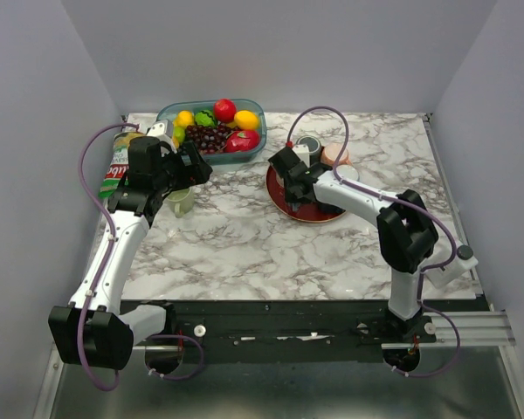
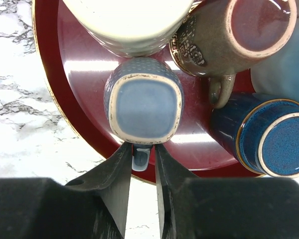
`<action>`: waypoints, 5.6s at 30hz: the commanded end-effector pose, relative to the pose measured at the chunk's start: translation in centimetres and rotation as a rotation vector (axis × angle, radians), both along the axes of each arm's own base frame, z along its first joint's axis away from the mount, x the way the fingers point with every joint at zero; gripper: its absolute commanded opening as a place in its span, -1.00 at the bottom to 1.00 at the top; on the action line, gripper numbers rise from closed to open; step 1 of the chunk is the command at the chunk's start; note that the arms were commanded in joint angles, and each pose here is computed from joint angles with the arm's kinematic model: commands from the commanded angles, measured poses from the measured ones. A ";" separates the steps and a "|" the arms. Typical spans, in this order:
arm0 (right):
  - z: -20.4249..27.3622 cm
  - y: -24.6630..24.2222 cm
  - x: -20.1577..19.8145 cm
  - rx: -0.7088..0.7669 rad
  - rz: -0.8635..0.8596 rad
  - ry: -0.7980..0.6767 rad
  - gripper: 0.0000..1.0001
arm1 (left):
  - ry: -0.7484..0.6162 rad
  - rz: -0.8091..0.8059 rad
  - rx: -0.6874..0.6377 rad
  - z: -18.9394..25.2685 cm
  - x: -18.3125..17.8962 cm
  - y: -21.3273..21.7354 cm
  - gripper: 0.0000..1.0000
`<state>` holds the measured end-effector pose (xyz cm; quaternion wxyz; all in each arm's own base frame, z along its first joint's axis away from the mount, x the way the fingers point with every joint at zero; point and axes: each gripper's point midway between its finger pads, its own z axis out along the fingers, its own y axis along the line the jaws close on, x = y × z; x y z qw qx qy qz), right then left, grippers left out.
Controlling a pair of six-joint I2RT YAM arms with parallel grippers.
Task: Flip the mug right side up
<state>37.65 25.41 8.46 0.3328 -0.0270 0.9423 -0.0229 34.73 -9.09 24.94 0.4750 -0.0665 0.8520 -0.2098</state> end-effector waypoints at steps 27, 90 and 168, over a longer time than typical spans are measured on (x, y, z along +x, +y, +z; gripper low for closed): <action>8.1 1.6 -0.1 0.157 0.087 -0.129 -0.99 | -0.071 -0.065 -0.066 2.1 -0.2 -1.4 0.97; 34.9 9.0 -3.6 0.964 0.526 -0.503 0.68 | -0.477 -0.471 -0.660 21.1 -0.8 -12.4 -1.00; 3.1 -12.1 -3.1 -0.030 -0.047 0.032 0.99 | 0.089 0.130 0.272 -5.0 3.0 -1.6 0.98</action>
